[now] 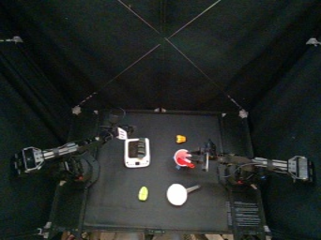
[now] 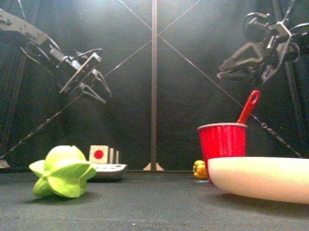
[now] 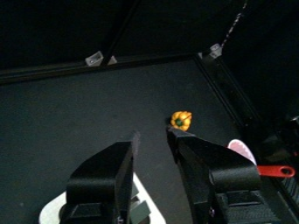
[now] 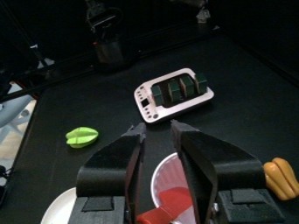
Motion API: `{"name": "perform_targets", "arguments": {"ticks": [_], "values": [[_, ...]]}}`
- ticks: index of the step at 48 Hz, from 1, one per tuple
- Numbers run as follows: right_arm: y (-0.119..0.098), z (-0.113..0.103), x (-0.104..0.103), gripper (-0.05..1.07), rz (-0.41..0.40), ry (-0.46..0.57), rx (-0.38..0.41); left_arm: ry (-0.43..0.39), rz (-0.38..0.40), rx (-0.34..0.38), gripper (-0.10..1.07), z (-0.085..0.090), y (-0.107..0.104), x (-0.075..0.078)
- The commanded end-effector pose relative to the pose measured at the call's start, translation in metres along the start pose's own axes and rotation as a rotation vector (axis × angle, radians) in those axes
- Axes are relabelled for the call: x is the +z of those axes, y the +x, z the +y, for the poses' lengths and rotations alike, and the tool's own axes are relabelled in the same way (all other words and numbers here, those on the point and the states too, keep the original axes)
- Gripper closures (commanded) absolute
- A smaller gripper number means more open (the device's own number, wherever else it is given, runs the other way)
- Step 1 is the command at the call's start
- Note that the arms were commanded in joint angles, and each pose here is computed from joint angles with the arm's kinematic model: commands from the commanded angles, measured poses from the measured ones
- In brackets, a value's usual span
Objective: Grab green sushi piece from stove
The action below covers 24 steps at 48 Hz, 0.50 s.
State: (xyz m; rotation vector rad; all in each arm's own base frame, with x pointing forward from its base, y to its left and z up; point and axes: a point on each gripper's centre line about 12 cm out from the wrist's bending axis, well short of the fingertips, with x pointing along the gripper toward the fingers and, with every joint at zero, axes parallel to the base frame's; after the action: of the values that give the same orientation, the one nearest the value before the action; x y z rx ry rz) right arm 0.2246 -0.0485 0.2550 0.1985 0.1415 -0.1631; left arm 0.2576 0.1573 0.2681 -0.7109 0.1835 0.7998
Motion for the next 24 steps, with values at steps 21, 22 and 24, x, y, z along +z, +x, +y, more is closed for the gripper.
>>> {"name": "perform_targets", "arguments": {"ticks": [21, 22, 24], "values": [[-0.001, 0.000, -0.003, 0.32, -0.003, 0.014, 0.004, 0.229, 0.042, -0.413, 0.24, -0.093, -0.020, -0.001], [-0.001, 0.000, -0.003, 0.32, -0.002, 0.016, 0.003, 0.220, 0.041, -0.410, 0.24, -0.093, -0.020, -0.001], [-0.001, 0.000, -0.003, 0.32, -0.003, 0.017, 0.004, 0.206, 0.044, -0.406, 0.24, -0.092, -0.020, -0.001]]}}
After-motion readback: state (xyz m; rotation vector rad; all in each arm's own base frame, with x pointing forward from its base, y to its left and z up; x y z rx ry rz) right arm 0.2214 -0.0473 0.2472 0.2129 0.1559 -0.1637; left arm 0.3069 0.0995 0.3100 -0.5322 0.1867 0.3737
